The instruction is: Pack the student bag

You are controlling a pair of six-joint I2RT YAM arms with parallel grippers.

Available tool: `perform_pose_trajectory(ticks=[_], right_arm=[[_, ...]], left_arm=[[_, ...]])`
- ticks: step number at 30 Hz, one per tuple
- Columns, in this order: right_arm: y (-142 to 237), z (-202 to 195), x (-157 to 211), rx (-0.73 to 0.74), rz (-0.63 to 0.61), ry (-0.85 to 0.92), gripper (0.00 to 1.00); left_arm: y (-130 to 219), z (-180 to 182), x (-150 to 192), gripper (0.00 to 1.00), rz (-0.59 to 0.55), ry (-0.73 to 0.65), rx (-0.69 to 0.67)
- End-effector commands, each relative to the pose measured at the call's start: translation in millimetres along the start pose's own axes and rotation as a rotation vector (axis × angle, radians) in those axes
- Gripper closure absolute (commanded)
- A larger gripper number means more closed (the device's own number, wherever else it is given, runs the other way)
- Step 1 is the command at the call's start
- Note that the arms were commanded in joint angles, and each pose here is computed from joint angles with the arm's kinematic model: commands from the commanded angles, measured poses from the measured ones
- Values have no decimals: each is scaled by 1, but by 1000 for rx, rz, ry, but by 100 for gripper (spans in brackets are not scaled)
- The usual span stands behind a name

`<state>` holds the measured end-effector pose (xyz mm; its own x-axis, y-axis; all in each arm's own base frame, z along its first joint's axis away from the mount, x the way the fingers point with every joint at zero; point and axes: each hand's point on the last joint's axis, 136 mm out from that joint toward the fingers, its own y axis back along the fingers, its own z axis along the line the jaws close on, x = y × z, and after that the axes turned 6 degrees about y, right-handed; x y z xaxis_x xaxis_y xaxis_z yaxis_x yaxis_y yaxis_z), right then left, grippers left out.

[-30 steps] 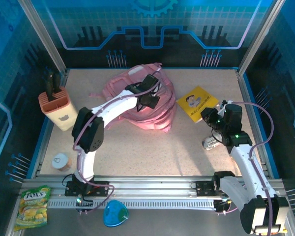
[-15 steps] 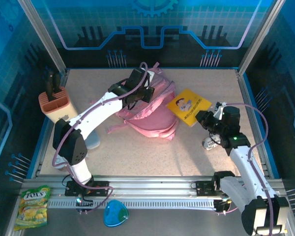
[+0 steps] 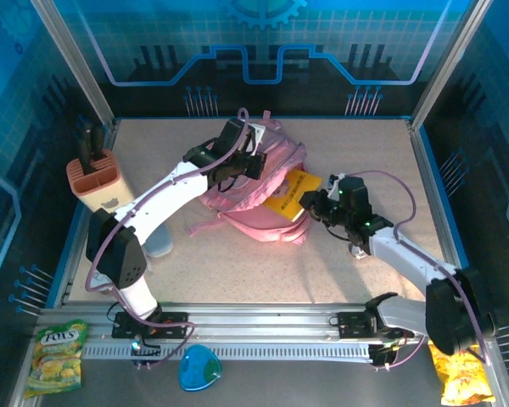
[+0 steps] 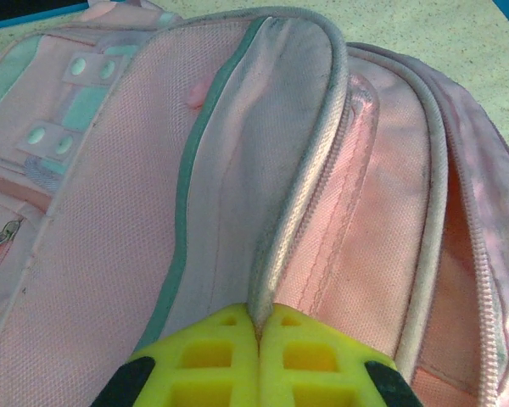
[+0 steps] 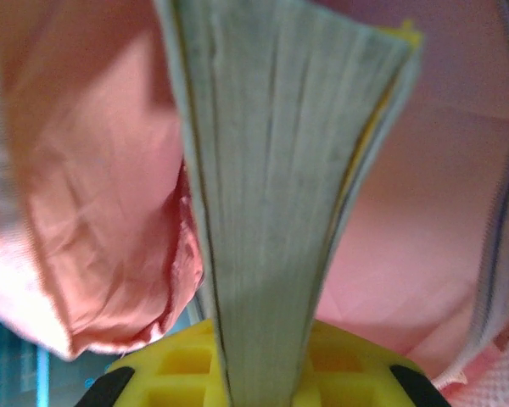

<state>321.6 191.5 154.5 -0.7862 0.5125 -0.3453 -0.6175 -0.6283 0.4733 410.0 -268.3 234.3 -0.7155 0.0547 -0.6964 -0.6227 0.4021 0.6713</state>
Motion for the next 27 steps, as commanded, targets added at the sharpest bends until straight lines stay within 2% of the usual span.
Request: perform_pose_trajectory(ticks=[1,5,11,16,17,21,27], right_arm=[[-12,30,-35,-71,-150,-1,100],[-38,30,-39,-56,-159,-16,100],[-92,35,-31,-62,-82,-51,100],[-129,36,-26,-97,-14,-98,93],[-133,37,-24,-105,-1,-99,89],[-137,39,-13,-100,64,-80,51],[-109,21,-9,-65,79,-102,29]], left_arm=[[36,-26,-40,100,-154,30,114],[38,-26,-40,100,-157,31,119],[37,-24,-39,100,-161,51,113],[37,-21,-40,100,-166,72,104],[37,-21,-39,100,-163,73,105],[35,-17,-38,100,-157,87,99],[32,-7,-35,100,-149,121,89]])
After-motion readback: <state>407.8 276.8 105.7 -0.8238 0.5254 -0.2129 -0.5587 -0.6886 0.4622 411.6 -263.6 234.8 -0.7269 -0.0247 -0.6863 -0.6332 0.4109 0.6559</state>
